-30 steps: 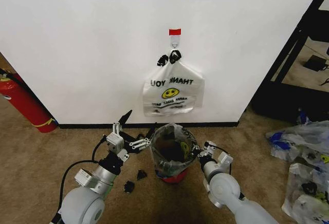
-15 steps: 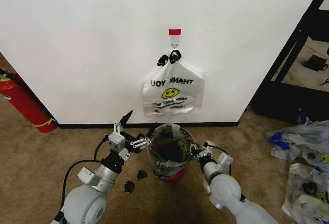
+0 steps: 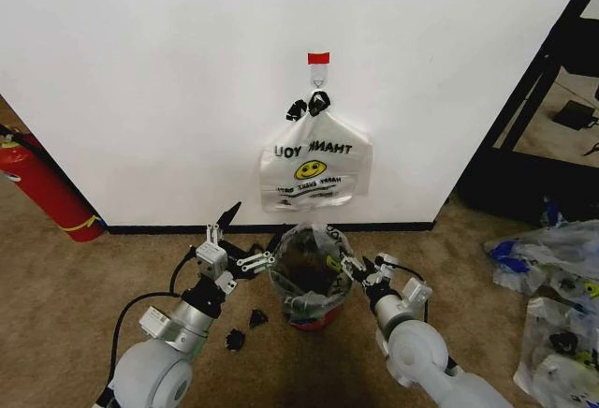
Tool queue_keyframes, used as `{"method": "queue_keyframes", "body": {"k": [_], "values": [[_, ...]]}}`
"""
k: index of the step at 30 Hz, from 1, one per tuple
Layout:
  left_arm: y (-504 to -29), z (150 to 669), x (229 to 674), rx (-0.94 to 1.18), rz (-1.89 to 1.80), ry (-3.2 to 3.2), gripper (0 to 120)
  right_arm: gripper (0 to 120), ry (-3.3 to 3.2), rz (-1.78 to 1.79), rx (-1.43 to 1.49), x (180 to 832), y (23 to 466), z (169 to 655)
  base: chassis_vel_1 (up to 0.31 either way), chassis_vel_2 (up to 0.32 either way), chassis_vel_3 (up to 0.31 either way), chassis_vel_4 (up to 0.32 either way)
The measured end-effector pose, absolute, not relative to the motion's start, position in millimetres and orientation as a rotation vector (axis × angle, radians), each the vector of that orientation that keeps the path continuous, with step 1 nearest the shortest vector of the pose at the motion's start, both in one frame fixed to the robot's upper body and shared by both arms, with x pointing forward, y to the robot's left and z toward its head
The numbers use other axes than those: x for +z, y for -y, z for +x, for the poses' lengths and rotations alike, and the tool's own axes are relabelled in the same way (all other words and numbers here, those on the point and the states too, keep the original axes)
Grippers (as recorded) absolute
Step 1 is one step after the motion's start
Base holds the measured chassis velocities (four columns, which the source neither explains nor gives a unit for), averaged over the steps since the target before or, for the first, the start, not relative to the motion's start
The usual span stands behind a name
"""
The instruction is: Pick up the garbage bag from the wall and place it over the trash bin.
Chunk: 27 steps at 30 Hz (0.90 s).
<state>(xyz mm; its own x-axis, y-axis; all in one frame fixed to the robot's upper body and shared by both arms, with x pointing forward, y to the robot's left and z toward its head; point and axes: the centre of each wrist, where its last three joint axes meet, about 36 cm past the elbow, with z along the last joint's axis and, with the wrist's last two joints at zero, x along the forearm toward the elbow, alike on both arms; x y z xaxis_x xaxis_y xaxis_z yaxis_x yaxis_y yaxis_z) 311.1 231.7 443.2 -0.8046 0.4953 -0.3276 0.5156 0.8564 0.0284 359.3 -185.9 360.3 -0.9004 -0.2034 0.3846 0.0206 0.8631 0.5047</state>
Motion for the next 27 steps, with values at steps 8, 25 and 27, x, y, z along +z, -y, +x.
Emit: {"method": "queue_keyframes", "body": {"k": [8,25,27], "values": [[-222.8,298.1,435.8,-0.137,0.767,-2.74,100,100,2.621,0.158,-0.672,347.0,193.2,358.1,0.0,0.0,0.0,0.0],[-188.3,293.6,360.0,0.256,0.926,-2.918,100,100,2.673,0.253,-0.794,337.2,188.2,349.4,0.0,0.0,0.0,0.0],[-176.7,293.0,352.9,0.255,0.957,-2.916,100,100,2.669,0.232,-0.772,328.9,189.6,349.5,0.0,0.0,0.0,0.0]]}}
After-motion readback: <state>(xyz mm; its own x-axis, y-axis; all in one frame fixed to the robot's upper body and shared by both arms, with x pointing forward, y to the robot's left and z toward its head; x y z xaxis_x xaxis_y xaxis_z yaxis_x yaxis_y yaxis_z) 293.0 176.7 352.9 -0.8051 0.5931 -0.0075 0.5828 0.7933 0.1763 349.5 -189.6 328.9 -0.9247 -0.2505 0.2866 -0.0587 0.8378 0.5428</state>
